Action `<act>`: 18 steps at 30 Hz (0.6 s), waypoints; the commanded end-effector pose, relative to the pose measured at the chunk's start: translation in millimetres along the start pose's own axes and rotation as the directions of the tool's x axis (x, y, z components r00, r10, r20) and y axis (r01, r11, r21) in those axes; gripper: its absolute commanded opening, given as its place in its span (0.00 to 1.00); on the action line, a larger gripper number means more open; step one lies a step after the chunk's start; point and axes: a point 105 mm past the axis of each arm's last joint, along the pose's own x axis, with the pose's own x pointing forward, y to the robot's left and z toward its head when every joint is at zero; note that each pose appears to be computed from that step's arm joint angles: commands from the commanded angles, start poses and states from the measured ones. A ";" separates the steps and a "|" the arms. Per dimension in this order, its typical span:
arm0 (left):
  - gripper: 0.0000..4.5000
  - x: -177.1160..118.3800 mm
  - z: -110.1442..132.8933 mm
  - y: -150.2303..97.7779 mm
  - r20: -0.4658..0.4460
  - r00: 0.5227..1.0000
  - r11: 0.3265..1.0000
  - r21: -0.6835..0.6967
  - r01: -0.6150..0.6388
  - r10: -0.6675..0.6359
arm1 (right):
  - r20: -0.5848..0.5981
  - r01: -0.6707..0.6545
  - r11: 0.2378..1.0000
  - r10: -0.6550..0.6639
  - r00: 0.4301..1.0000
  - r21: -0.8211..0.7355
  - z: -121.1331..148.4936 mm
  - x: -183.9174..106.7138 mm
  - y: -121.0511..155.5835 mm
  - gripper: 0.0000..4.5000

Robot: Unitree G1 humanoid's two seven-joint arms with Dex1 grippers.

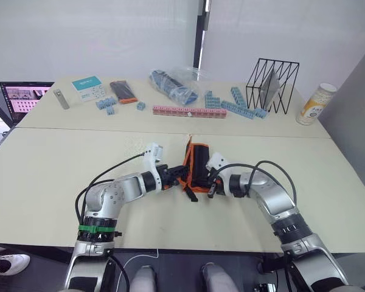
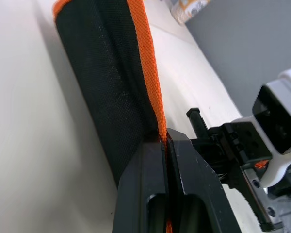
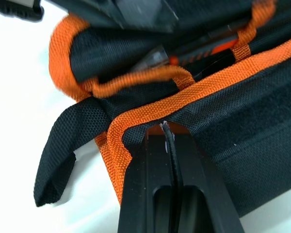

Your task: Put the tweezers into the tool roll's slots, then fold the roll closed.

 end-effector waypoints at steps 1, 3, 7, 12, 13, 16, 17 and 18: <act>0.01 13.3 4.2 -5.0 -0.022 0.999 0.998 0.053 0.025 -0.024 | 0.077 0.017 0.999 -0.020 0.997 0.043 16.1 -17.0 -3.1 0.00; 0.01 17.0 3.7 -4.5 -0.037 0.999 0.998 0.062 0.031 -0.028 | 0.110 0.003 0.998 -0.011 0.994 0.065 24.0 -22.9 -0.5 0.00; 0.01 20.8 3.4 -4.9 -0.053 0.998 0.996 0.074 0.049 -0.045 | 0.135 -0.003 0.997 -0.008 0.991 0.080 32.3 -30.9 1.2 0.00; 0.01 24.5 1.2 -10.4 -0.084 0.993 0.990 0.112 0.087 -0.077 | 0.062 0.027 0.998 -0.031 0.998 0.060 20.6 -34.7 -5.3 0.00; 0.01 25.4 -0.6 -13.1 -0.096 0.991 0.987 0.122 0.100 -0.089 | 0.048 0.029 0.997 -0.032 0.998 0.074 17.5 -34.1 -5.6 0.00; 0.01 29.5 -6.4 -20.2 -0.128 0.985 0.980 0.145 0.135 -0.117 | -0.012 0.033 0.994 -0.032 0.999 0.108 4.9 -31.6 -5.6 0.00; 0.01 31.8 -9.3 -20.8 -0.144 0.983 0.978 0.160 0.137 -0.115 | -0.036 0.033 0.993 -0.029 0.999 0.110 -0.5 -30.6 -4.7 0.00; 0.01 34.5 -13.7 -19.1 -0.168 0.981 0.974 0.185 0.129 -0.098 | -0.051 0.037 0.993 -0.031 0.998 0.111 -4.2 -30.0 -4.6 0.00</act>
